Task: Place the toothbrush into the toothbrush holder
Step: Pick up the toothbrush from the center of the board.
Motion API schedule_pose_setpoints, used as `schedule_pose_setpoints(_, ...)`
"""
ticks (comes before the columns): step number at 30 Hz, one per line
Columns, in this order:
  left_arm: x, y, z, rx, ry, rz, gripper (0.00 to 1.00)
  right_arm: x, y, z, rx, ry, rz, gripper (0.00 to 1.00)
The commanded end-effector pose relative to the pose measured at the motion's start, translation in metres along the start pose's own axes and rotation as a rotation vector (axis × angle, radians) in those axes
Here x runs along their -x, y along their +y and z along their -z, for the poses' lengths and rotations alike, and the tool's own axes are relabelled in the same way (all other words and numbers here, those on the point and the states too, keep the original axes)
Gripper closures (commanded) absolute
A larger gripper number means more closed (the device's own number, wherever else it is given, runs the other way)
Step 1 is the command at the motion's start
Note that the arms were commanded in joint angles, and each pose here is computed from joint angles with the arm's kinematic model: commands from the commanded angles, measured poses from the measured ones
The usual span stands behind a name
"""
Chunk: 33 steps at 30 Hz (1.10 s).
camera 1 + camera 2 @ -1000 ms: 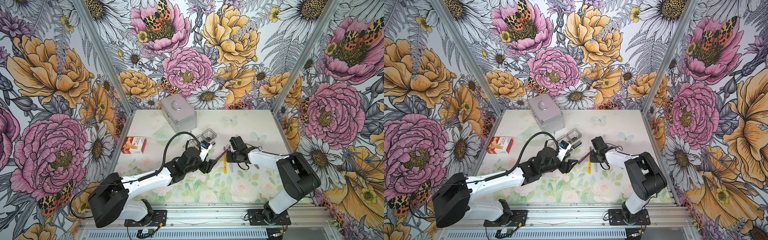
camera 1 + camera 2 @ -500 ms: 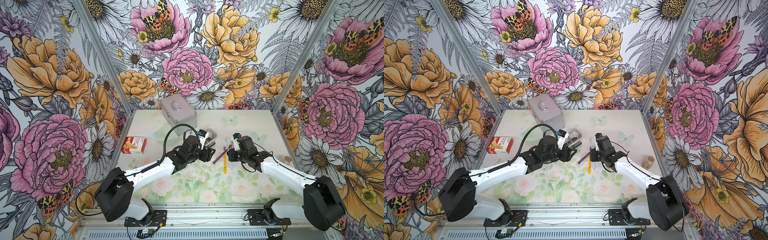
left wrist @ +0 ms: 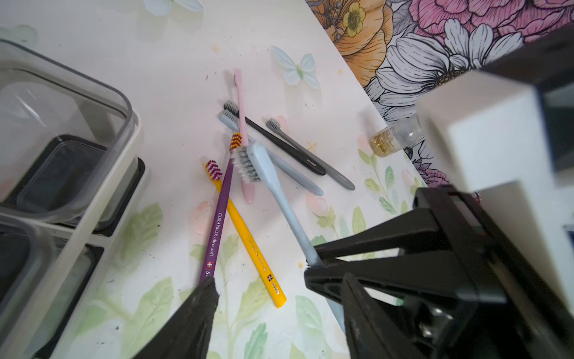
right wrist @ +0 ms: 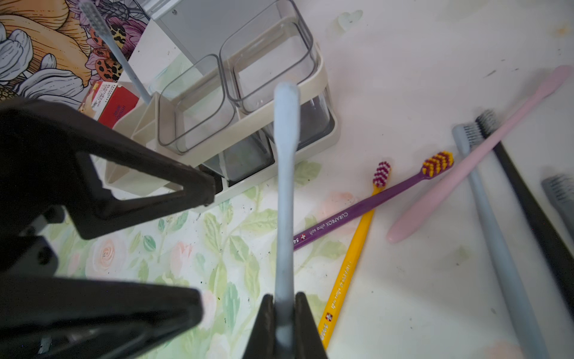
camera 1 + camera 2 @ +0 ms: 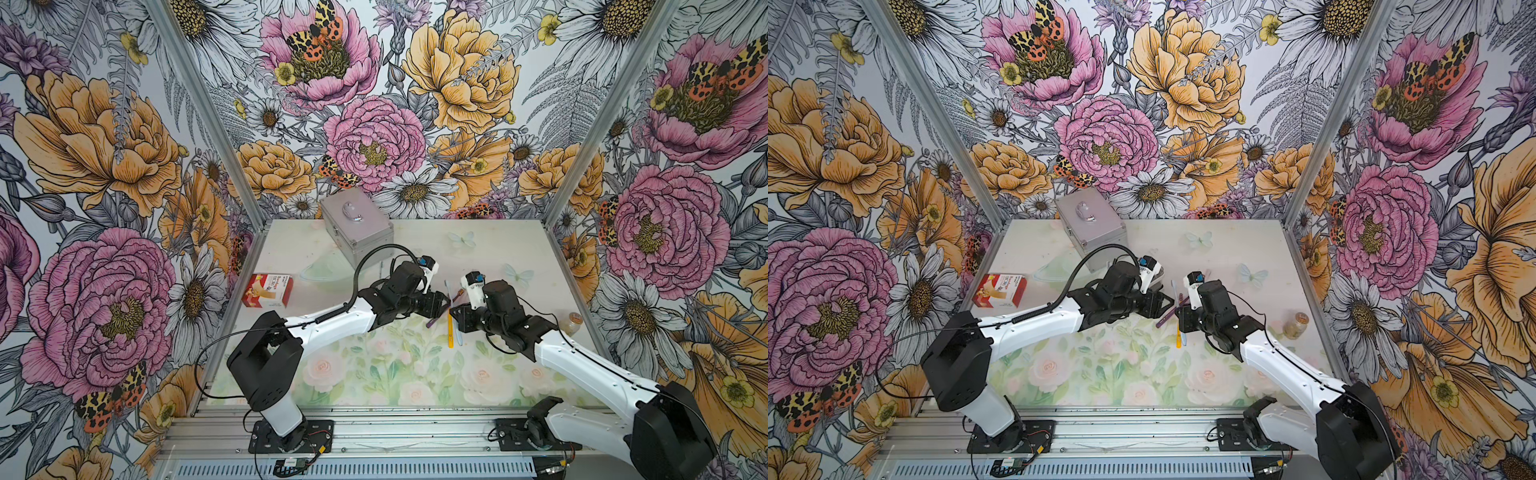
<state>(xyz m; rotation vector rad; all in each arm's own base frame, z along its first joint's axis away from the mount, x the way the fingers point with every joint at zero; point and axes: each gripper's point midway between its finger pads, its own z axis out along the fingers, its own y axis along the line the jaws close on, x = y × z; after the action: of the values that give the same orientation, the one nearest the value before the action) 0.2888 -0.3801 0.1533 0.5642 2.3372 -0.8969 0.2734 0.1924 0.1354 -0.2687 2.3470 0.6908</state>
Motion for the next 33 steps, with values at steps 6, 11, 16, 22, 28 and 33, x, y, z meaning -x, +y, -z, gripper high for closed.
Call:
schedule_pose_setpoints(6, 0.023, -0.022, -0.01, -0.062, -0.011, 0.015, 0.36, 0.007, 0.02, 0.008, 0.069, -0.039, 0.025, 1.0)
schedule_pose_setpoints(11, 0.029, -0.016, -0.017, -0.032, -0.017, 0.033, 0.59, 0.009, 0.021, 0.009, 0.065, -0.048, 0.036, 1.0)
schedule_pose_setpoints(16, 0.034, -0.004, -0.017, 0.011, -0.051, 0.063, 0.89, 0.009, 0.022, 0.01, 0.069, -0.049, 0.038, 1.0)
schedule_pose_setpoints(22, 0.04, -0.001, -0.012, 0.001, -0.081, 0.069, 1.0, 0.009, 0.022, 0.014, 0.069, -0.06, 0.049, 1.0)
schedule_pose_setpoints(28, 0.047, -0.007, -0.002, 0.002, -0.108, 0.018, 1.0, 0.01, 0.023, 0.019, 0.07, -0.079, 0.06, 1.0)
schedule_pose_setpoints(33, 0.057, -0.012, 0.011, 0.008, -0.158, -0.021, 1.0, 0.011, 0.021, 0.024, 0.062, -0.098, 0.063, 0.61)
